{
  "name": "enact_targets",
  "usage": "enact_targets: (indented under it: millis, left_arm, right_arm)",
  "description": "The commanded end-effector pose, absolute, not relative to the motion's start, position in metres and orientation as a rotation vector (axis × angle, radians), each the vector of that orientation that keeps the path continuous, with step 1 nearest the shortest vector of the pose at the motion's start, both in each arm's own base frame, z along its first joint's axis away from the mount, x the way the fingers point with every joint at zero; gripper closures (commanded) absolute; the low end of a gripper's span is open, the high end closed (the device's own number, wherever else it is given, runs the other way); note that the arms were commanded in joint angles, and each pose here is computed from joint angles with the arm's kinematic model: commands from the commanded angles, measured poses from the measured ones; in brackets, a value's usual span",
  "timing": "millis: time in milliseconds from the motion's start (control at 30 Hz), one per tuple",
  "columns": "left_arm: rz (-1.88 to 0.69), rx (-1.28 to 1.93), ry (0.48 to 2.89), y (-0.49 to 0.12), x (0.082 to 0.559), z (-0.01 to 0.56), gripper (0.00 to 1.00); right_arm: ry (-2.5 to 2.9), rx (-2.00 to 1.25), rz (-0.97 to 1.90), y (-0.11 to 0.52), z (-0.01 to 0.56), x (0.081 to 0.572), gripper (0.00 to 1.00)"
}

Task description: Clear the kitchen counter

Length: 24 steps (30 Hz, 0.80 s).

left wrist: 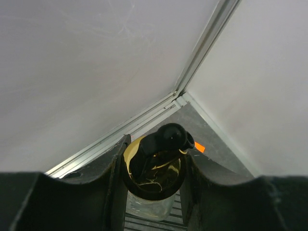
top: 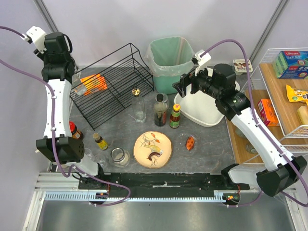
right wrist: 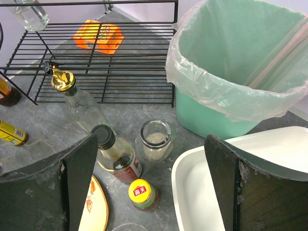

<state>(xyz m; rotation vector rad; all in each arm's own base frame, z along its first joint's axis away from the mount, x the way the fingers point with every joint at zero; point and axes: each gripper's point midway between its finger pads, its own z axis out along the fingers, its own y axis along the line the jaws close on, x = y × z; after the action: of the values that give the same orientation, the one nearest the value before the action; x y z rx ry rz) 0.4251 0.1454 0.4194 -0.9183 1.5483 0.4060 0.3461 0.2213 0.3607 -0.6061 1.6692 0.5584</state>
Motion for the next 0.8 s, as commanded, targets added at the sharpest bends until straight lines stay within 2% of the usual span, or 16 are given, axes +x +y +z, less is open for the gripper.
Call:
enact_targets:
  millis: [0, 433, 467, 633, 767]
  left_arm:
    - [0.339, -0.973, 1.334, 0.148, 0.407, 0.467, 0.98]
    - [0.277, -0.886, 1.36, 0.134, 0.41, 0.438, 0.98]
    - [0.283, -0.881, 1.367, 0.133, 0.412, 0.436, 0.96]
    - [0.294, -0.845, 1.389, 0.128, 0.412, 0.436, 0.7]
    - [0.345, -0.799, 1.422, 0.125, 0.414, 0.435, 0.7]
  right_arm:
    - [1.602, -0.591, 0.535, 0.217, 0.379, 0.344, 0.02]
    - [1.605, -0.593, 0.532, 0.215, 0.376, 0.341, 0.02]
    - [1.607, -0.592, 0.533, 0.215, 0.376, 0.34, 0.02]
    - [1.609, -0.587, 0.525, 0.213, 0.375, 0.339, 0.02]
    - [1.61, -0.581, 0.524, 0.211, 0.376, 0.338, 0.02]
